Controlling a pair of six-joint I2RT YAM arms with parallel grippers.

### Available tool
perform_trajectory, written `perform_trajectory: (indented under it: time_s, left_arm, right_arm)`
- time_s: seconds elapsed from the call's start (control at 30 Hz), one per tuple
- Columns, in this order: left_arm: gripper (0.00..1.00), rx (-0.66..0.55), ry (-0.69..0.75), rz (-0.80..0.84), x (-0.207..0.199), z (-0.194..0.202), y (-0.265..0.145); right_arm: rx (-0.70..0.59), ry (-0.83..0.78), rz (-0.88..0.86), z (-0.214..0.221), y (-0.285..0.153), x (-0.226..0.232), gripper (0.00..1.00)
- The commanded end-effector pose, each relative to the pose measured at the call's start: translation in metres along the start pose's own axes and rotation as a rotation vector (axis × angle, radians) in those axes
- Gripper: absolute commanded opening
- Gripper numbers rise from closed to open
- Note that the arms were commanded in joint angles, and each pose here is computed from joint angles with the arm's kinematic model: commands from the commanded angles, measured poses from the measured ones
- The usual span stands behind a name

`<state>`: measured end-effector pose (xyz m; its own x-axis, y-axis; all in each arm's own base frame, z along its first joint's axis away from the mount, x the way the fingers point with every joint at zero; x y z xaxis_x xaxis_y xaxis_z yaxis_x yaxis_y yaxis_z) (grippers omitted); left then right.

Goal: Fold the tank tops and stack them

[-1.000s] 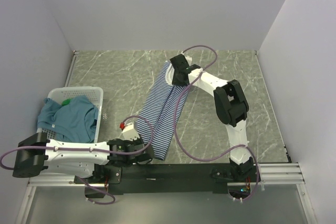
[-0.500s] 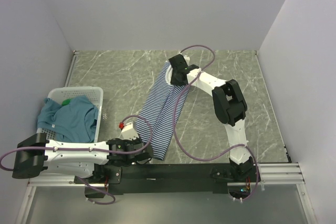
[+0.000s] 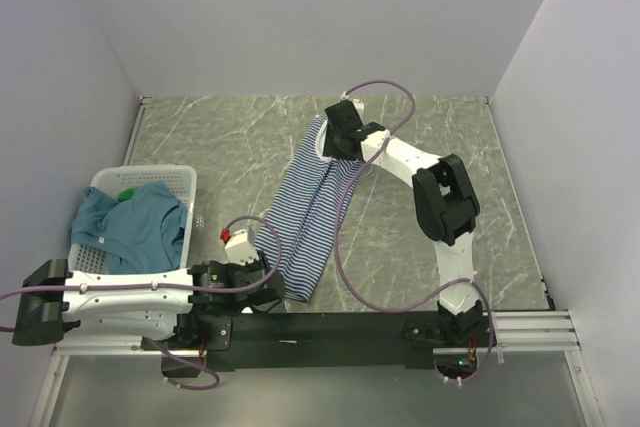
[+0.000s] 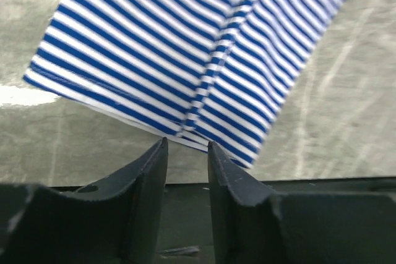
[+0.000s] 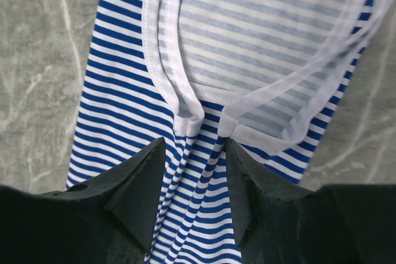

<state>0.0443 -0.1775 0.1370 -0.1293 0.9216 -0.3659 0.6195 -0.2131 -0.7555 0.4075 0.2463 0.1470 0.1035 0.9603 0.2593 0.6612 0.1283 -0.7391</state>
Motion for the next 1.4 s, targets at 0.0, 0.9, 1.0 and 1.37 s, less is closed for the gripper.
perform_trajectory:
  time_s: [0.0, 0.9, 1.0, 1.37]
  left_arm:
    - [0.37, -0.055, -0.003, 0.046, -0.013, -0.016, -0.013]
    - [0.01, 0.094, 0.225, -0.003, -0.049, 0.020, 0.057]
    - [0.01, 0.125, 0.213, -0.014, -0.042, 0.028, 0.062]
    - [0.01, 0.193, 0.246, -0.020, -0.035, 0.049, 0.055]
  right_arm:
    - [-0.168, 0.046, -0.031, -0.037, -0.044, 0.002, 0.50]
    - [-0.037, 0.106, 0.023, 0.009, 0.000, -0.035, 0.24]
    - [-0.028, 0.097, 0.034, 0.012, 0.006, -0.037, 0.22]
    - [0.024, 0.052, 0.081, 0.010, 0.047, -0.029, 0.20]
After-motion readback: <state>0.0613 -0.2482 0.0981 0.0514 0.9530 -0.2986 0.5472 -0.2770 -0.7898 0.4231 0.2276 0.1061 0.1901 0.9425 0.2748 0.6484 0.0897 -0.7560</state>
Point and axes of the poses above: each gripper's point midway between its finger pads, its own y axis out along the fingers, its own x axis along the line the jaws close on, z = x × y, the point moved 10 cm from there along -y, back along the fingers, and after that the axes turned 5 degrees about y, right-handed, at the moved point
